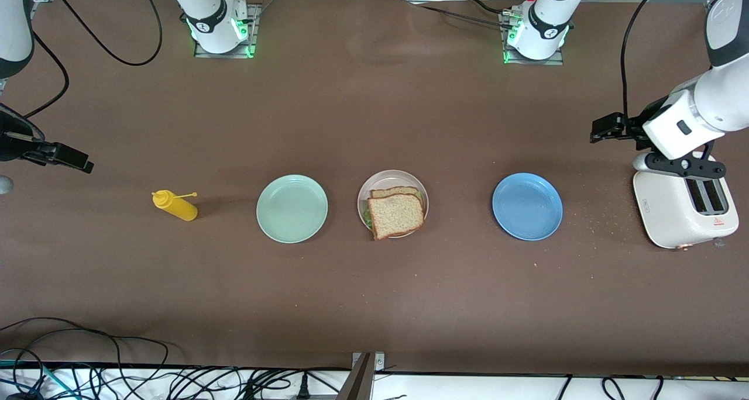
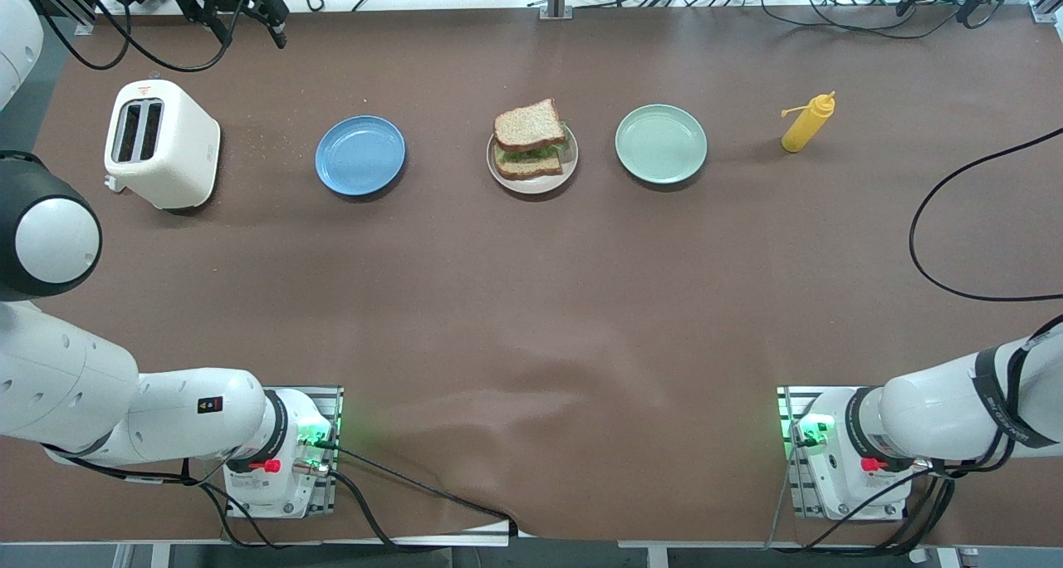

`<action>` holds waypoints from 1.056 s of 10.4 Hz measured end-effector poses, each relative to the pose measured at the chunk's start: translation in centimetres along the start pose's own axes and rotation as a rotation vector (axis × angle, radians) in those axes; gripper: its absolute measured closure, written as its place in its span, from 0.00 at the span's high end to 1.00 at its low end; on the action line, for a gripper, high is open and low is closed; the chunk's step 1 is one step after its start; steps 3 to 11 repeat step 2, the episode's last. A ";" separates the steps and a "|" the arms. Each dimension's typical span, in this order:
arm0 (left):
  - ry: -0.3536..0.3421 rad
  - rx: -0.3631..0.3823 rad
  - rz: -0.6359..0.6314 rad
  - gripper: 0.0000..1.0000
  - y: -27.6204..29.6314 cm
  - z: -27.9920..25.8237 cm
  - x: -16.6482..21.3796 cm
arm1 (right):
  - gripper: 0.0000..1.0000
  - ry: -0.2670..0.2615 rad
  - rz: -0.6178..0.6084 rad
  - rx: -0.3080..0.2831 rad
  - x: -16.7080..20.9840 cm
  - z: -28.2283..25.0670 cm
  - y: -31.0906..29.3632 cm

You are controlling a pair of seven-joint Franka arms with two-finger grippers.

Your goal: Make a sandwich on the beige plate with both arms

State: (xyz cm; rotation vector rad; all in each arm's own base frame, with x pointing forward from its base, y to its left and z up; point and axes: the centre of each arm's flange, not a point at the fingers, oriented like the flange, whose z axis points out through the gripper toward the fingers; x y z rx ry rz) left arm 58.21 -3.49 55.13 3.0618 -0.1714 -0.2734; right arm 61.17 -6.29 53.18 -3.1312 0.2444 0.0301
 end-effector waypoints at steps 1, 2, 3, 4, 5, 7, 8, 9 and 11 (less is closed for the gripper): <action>0.018 0.003 -0.008 1.00 -0.6 -0.8 -0.1 | 1.00 0.000 0.000 0.000 0.0 0.0 0.0; 0.032 0.003 -0.019 1.00 -1.2 -1.5 -0.2 | 1.00 0.000 0.000 0.000 0.0 0.0 0.0; 0.032 0.003 -0.019 1.00 -1.2 -1.5 -0.2 | 1.00 0.000 0.000 0.000 0.0 0.0 0.0; 0.032 0.003 -0.019 1.00 -1.2 -1.5 -0.2 | 1.00 0.000 0.000 0.000 0.0 0.0 0.0; 0.032 0.003 -0.019 1.00 -1.2 -1.5 -0.2 | 1.00 0.000 0.000 0.000 0.0 0.0 0.0; 0.032 0.003 -0.019 1.00 -1.2 -1.5 -0.2 | 1.00 0.000 0.000 0.000 0.0 0.0 0.0; 0.032 0.003 -0.019 1.00 -1.2 -1.5 -0.2 | 1.00 0.000 0.000 0.000 0.0 0.0 0.0; 0.032 0.003 -0.019 1.00 -1.2 -1.5 -0.2 | 1.00 0.000 0.000 0.000 0.0 0.0 0.0; 0.032 0.003 -0.019 1.00 -1.2 -1.5 -0.2 | 1.00 0.000 0.000 0.000 0.0 0.0 0.0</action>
